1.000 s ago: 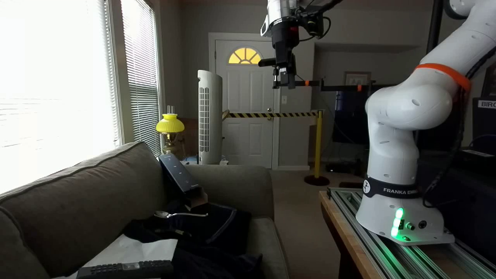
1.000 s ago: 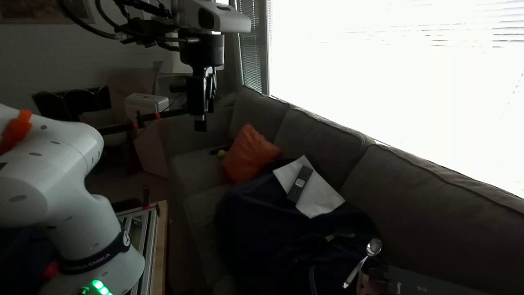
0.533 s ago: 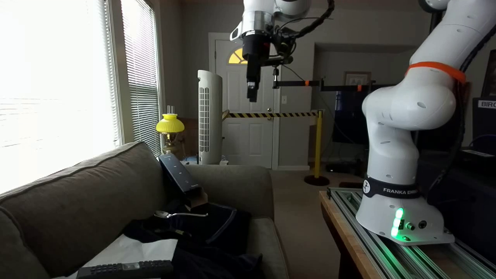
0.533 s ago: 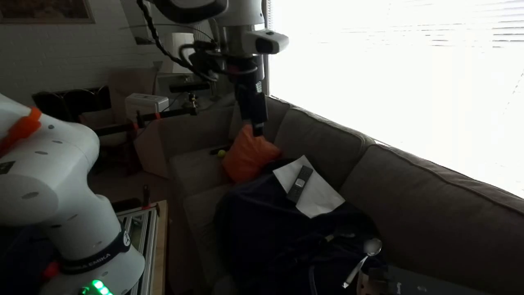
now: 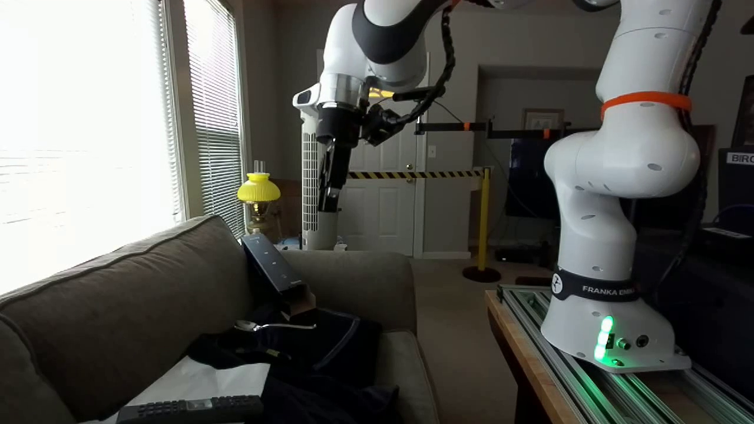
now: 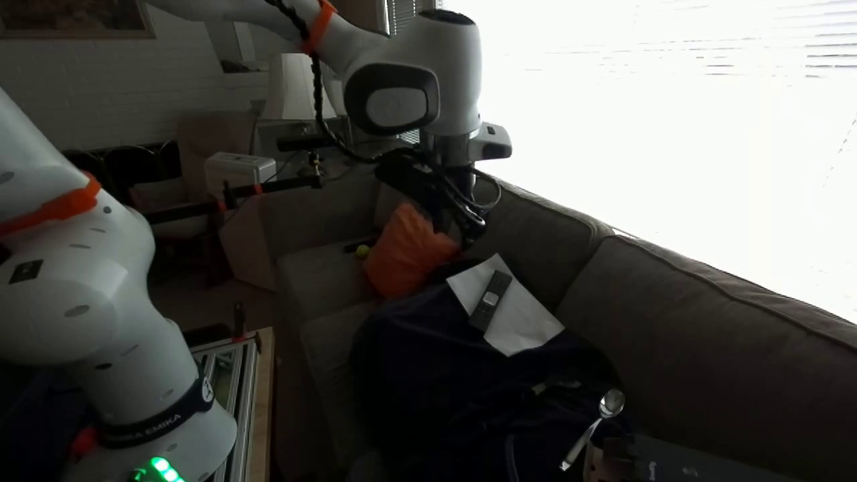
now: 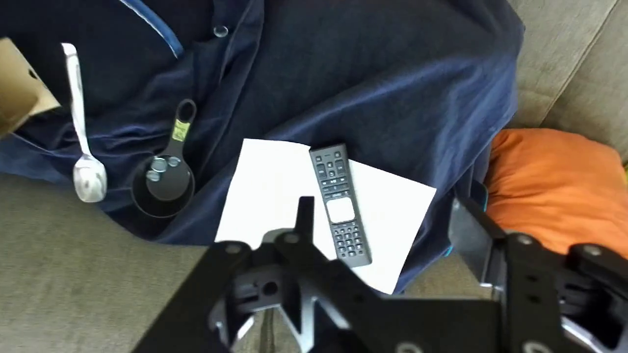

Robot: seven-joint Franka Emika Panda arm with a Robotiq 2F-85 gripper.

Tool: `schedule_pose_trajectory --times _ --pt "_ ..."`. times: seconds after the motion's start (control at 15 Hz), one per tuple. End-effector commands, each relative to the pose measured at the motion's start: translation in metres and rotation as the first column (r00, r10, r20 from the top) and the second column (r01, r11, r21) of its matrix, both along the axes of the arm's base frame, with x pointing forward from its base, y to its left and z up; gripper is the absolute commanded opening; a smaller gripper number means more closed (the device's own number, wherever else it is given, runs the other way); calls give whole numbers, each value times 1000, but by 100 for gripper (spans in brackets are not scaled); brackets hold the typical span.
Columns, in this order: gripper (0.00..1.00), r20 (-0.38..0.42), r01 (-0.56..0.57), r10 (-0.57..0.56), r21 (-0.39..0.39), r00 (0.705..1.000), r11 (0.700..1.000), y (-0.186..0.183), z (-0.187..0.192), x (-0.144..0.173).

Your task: Press a button on the remote

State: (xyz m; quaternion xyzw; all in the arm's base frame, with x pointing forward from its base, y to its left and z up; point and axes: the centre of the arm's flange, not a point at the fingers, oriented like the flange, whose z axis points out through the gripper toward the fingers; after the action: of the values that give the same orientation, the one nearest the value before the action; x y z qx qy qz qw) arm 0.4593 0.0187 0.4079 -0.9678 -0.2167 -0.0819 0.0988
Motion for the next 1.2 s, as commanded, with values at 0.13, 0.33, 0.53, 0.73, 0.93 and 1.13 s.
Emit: schedule_pose_trajectory --times 0.13,0.33,0.53,0.73,0.93,1.13 --pt "27 -3 -139 140 100 990 985 6 -53 40" --pt "2 20 -106 104 108 994 989 5 -72 53" --pt "5 2 -99 99 89 995 991 5 -67 42" --pt "1 6 -102 102 88 995 991 6 -65 42" --pt "1 10 -102 101 88 995 991 6 -63 42" --pt "1 11 -102 101 88 995 991 6 -63 42"
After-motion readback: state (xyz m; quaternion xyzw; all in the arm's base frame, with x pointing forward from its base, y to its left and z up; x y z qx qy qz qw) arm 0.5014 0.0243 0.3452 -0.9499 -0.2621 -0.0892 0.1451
